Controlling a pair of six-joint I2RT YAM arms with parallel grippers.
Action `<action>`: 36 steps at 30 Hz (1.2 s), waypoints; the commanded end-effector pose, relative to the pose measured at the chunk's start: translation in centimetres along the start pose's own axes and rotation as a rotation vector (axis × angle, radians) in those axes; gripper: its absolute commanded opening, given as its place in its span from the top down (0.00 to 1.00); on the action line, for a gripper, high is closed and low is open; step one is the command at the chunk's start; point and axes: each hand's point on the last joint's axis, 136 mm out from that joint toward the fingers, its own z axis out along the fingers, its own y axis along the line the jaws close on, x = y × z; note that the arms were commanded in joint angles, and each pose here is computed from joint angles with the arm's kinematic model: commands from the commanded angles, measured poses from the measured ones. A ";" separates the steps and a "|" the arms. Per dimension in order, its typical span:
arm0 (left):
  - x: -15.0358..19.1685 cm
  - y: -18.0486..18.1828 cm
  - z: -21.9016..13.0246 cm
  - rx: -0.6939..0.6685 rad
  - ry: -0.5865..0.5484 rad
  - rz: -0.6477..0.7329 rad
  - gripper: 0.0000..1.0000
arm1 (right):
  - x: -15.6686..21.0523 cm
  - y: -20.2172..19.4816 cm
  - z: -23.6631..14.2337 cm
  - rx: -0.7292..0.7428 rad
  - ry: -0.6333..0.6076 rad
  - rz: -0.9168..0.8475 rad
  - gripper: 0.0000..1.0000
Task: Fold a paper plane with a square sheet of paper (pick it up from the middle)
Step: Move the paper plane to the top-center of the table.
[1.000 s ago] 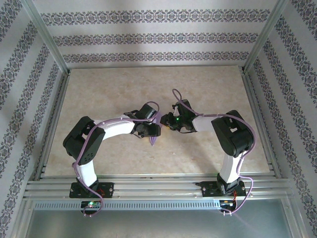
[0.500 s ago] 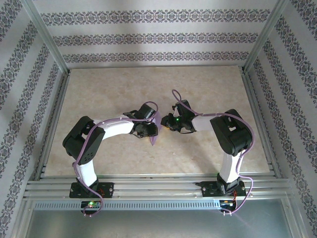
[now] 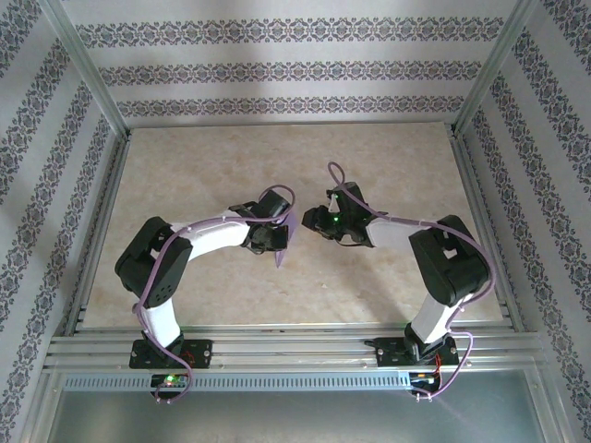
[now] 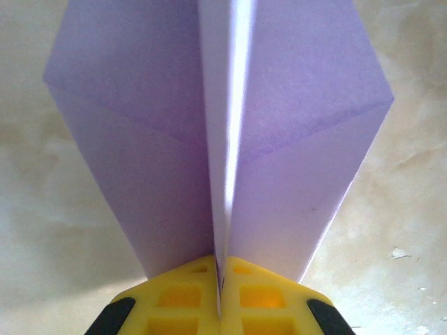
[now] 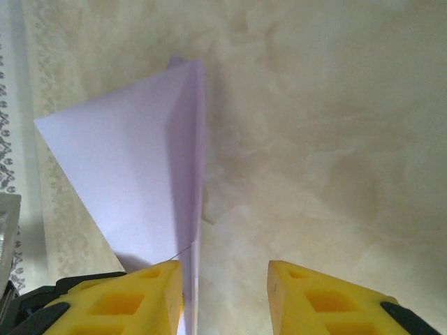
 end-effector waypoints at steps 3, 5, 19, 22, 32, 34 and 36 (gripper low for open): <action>-0.2 2.9 -3.2 -0.166 0.006 0.075 0.94 | -0.6 -1.9 -1.6 0.088 -0.067 -0.019 0.61; 0.1 3.5 -3.1 -0.198 0.032 0.088 0.93 | -0.7 -2.0 -1.8 0.093 -0.077 -0.018 0.62; 1.3 3.9 0.1 -0.231 0.128 0.084 0.85 | -0.7 -2.5 -1.9 0.108 -0.087 0.002 0.61; 1.7 4.1 0.7 -0.234 0.146 0.076 0.84 | -0.7 -2.5 -1.9 0.107 -0.085 0.006 0.61; 2.2 4.2 1.4 -0.235 0.174 0.068 0.79 | -0.8 -2.4 -1.7 0.103 -0.084 0.009 0.61; 2.3 4.4 1.6 -0.242 0.178 0.064 0.79 | -0.8 -2.4 -1.7 0.103 -0.081 0.010 0.61; 2.6 4.5 1.8 -0.247 0.186 0.060 0.79 | -0.8 -2.5 -1.7 0.103 -0.080 0.012 0.61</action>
